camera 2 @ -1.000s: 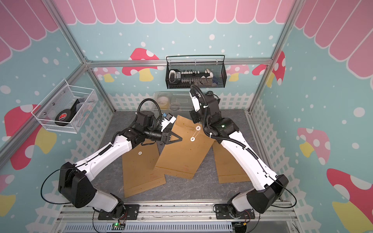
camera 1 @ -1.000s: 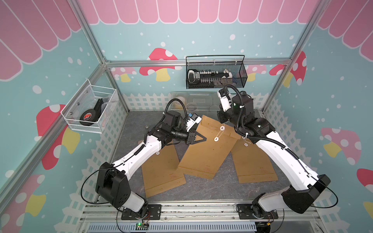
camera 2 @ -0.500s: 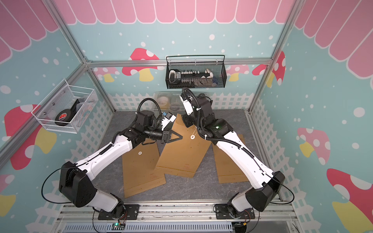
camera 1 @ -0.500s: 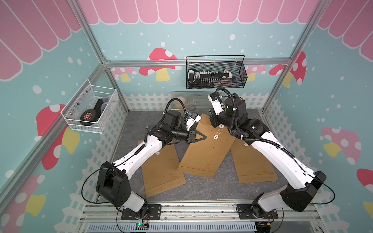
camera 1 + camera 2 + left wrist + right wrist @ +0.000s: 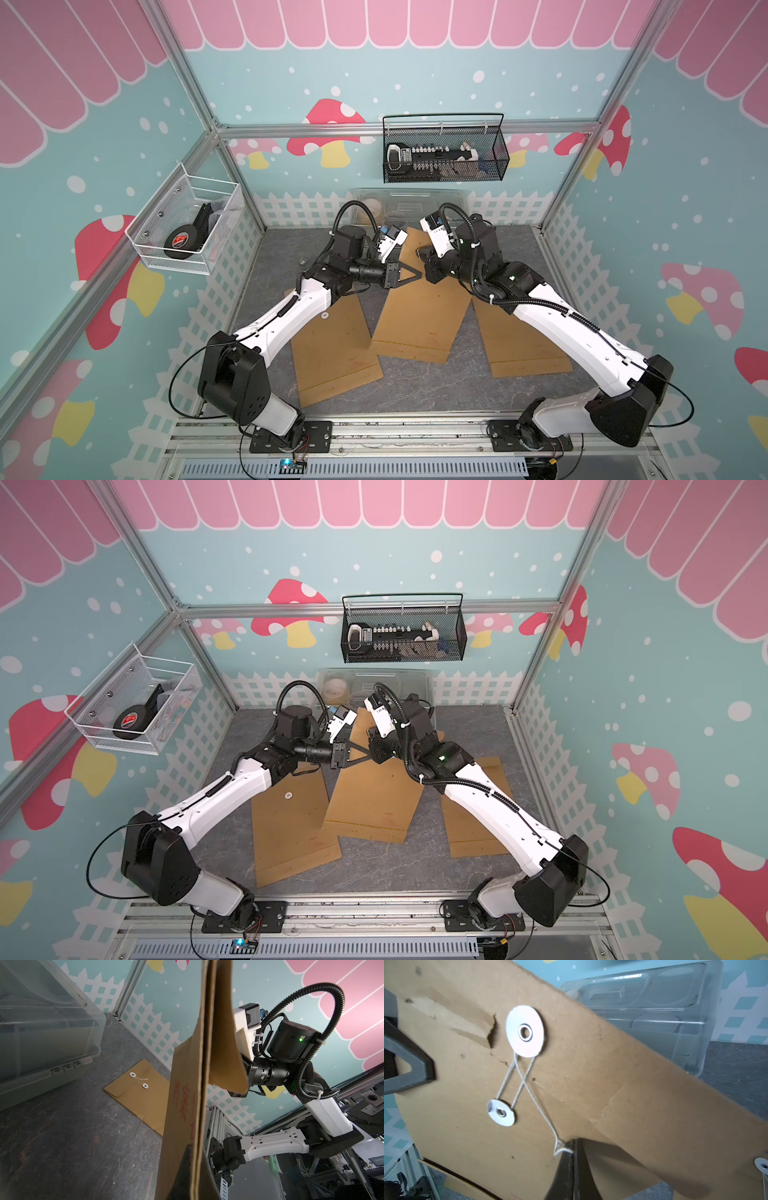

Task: Close the mouth of the file bag
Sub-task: Close the file bag.

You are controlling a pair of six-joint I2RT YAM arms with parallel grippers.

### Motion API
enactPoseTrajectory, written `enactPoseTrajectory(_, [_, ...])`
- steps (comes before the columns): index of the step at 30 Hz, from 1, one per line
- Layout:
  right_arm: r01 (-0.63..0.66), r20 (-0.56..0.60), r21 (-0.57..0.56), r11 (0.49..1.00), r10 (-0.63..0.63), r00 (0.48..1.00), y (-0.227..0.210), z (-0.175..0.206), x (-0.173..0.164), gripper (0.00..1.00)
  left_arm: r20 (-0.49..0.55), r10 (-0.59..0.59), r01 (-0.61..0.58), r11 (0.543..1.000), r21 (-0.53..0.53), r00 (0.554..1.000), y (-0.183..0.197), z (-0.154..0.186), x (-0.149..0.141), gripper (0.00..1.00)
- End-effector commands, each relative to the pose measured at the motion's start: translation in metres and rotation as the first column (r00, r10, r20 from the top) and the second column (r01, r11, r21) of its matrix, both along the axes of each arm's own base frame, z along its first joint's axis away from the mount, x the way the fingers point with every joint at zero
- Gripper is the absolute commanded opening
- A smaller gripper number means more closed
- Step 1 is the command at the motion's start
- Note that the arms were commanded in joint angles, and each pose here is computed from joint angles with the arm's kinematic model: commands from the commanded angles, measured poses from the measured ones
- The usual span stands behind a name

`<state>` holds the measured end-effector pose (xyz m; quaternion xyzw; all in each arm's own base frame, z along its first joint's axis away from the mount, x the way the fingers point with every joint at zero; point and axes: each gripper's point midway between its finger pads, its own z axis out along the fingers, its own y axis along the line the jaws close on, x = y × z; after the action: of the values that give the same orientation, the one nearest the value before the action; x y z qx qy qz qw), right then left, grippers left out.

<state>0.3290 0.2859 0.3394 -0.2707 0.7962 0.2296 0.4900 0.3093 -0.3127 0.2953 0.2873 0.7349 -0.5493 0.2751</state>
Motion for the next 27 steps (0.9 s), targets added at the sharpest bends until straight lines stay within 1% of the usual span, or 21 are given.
enactPoseTrajectory(1, [-0.075,-0.021,0.1,0.992,0.078,0.997,0.006,0.008,-0.022,0.0,0.041,0.015,-0.014,1.0,-0.025,0.999,0.004,0.011,0.002,0.0])
enactPoseTrajectory(6, [-0.097,-0.05,0.121,0.988,0.104,0.993,-0.005,-0.006,-0.041,0.0,0.054,0.03,-0.029,0.999,-0.029,0.998,0.009,0.016,0.005,0.0])
enactPoseTrajectory(12, [-0.048,-0.097,0.103,0.993,0.058,0.994,-0.024,-0.039,-0.047,0.0,0.075,0.041,-0.038,0.999,-0.037,0.996,0.01,0.025,0.004,0.0])
enactPoseTrajectory(15, [-0.016,-0.113,0.087,0.996,0.025,0.993,-0.032,-0.052,-0.044,0.0,0.083,0.033,-0.029,0.998,-0.049,0.996,0.011,0.031,0.0,0.0])
enactPoseTrajectory(22, [0.068,-0.115,0.08,0.994,-0.058,0.992,-0.051,-0.061,-0.023,0.0,0.1,-0.023,0.03,0.997,-0.07,0.995,0.007,0.041,-0.014,0.0])
enactPoseTrajectory(24, [0.072,-0.109,0.085,0.994,-0.062,0.992,-0.053,-0.059,-0.02,0.0,0.1,-0.021,0.028,0.997,-0.069,0.995,0.007,0.04,-0.014,0.0])
enactPoseTrajectory(27, [0.047,-0.094,0.109,0.993,-0.037,0.995,-0.049,-0.052,-0.022,0.0,0.093,-0.009,0.015,0.998,-0.062,0.996,0.007,0.036,-0.011,0.0])
